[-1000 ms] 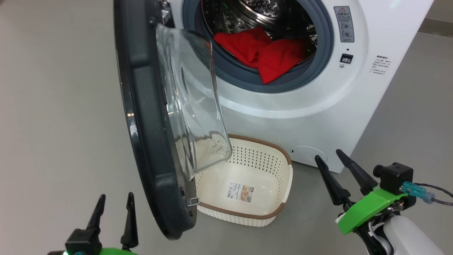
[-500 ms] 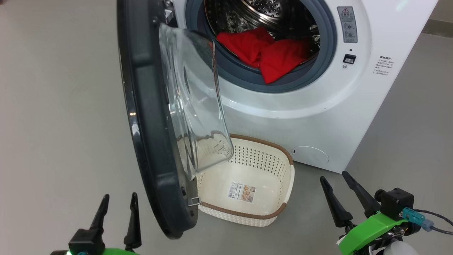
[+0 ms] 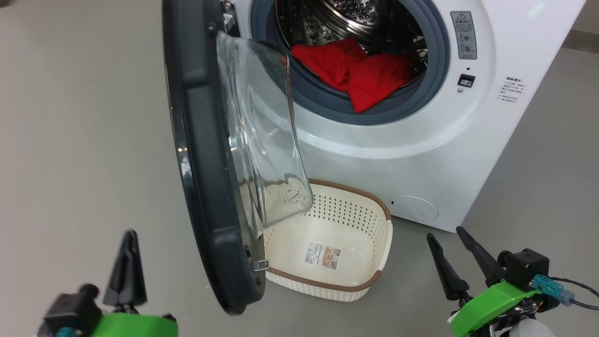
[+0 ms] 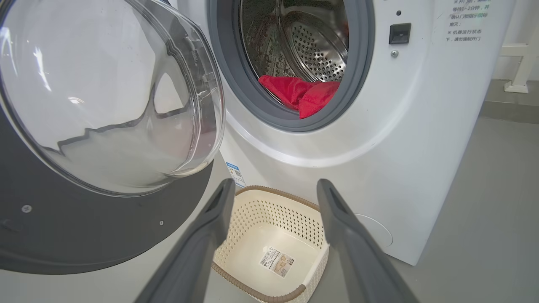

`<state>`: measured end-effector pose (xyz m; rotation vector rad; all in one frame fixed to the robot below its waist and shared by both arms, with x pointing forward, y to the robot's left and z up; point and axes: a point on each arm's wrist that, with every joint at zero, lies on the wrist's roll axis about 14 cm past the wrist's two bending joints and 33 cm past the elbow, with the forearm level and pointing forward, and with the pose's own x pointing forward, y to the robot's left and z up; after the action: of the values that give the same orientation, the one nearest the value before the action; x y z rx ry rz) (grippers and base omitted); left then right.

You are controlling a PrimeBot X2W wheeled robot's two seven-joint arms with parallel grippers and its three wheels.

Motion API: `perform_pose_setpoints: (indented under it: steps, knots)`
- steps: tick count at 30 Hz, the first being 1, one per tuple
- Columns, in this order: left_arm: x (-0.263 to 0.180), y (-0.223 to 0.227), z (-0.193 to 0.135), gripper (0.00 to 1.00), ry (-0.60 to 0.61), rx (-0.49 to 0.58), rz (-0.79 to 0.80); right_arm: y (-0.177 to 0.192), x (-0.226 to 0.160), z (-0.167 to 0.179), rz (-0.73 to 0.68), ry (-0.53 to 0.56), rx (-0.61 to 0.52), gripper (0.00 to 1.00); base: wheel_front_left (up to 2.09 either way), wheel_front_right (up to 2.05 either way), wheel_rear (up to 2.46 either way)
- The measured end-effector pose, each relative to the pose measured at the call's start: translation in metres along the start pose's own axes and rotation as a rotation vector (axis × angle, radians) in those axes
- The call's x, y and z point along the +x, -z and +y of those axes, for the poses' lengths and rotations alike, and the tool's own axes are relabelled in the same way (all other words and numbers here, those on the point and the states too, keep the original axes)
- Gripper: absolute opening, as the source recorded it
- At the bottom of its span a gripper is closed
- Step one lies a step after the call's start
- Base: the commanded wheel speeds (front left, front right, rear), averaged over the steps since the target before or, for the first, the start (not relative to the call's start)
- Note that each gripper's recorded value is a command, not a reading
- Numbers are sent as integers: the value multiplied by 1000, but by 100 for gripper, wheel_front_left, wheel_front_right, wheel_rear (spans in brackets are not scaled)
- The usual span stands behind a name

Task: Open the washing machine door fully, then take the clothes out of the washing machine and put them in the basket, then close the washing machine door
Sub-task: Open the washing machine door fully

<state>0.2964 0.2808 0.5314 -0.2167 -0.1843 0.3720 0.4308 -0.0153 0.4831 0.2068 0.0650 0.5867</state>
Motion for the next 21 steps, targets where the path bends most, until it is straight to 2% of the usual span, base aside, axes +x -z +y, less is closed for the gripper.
perform_pose_setpoints:
  steps: [2,5,11,12,16,21]
  knots:
    - [3,-11,1,0,-4,-17,-35,0,0,1,1,-2,-1,100,0,0,0]
    - [13,-58,-7,0,19,-61,-182,1,1,2,3,-6,-5,100,0,0,0]
    - [7,-112,-50,0,157,-55,-353,-3,0,3,-5,-4,-9,100,0,0,0]
    - [7,-112,-50,0,157,-55,-353,-3,0,3,-5,-4,-9,100,0,0,0]
    - [-3,-125,-84,0,272,-37,-398,-5,-1,3,-12,-1,-7,100,0,0,0]
    - [-19,-103,-119,0,391,-48,-331,-5,0,5,-15,-3,-2,100,0,0,0]
